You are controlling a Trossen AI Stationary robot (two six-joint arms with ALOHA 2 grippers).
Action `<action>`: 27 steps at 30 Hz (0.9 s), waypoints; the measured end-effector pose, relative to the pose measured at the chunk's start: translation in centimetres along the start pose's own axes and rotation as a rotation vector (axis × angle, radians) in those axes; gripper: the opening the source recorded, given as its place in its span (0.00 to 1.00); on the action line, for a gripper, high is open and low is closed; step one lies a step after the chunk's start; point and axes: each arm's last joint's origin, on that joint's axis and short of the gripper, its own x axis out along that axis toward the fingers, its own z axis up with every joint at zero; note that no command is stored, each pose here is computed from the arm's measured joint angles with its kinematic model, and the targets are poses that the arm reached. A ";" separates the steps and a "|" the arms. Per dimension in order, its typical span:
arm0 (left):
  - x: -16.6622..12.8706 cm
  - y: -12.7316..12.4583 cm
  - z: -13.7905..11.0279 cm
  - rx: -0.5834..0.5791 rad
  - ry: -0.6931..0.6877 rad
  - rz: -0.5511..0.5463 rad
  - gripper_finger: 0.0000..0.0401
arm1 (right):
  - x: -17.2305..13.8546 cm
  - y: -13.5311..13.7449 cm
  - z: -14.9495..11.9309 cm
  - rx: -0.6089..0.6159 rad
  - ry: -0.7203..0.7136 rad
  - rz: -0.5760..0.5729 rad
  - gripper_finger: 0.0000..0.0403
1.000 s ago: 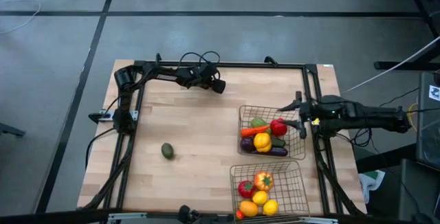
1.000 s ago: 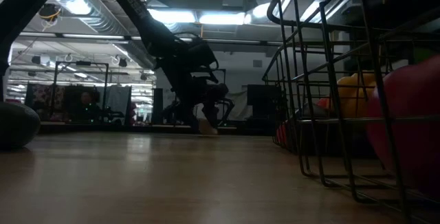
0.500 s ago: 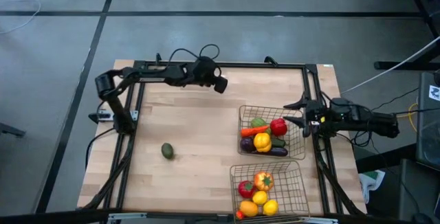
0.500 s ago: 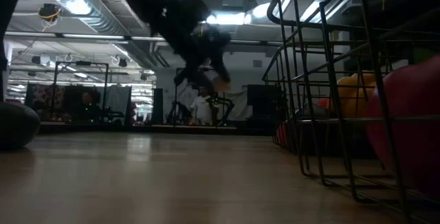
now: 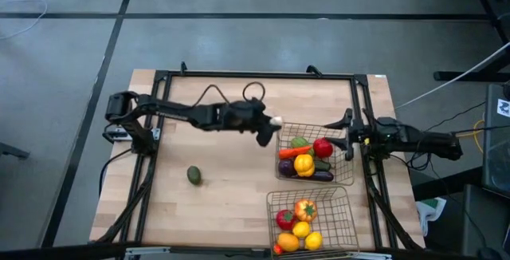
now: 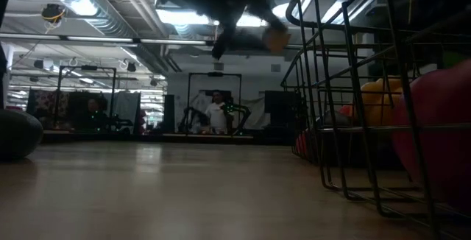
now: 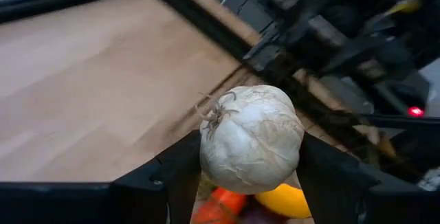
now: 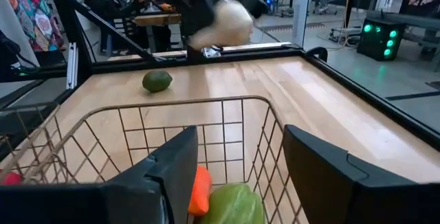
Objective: Sort produce into baskets
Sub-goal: Put the garlic into the top wire basket
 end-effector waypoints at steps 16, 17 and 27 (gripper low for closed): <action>3.2 -5.3 -6.3 -0.012 -0.202 -0.123 0.52 | 1.3 0.0 -2.5 0.043 -0.007 0.013 0.53; 3.6 -5.3 -6.6 -0.013 -0.204 -0.125 0.52 | 1.3 0.0 -2.5 0.043 -0.006 0.011 0.53; 6.1 -3.8 -9.5 0.026 -0.157 -0.077 0.52 | 1.3 0.0 -2.6 0.041 -0.008 0.011 0.53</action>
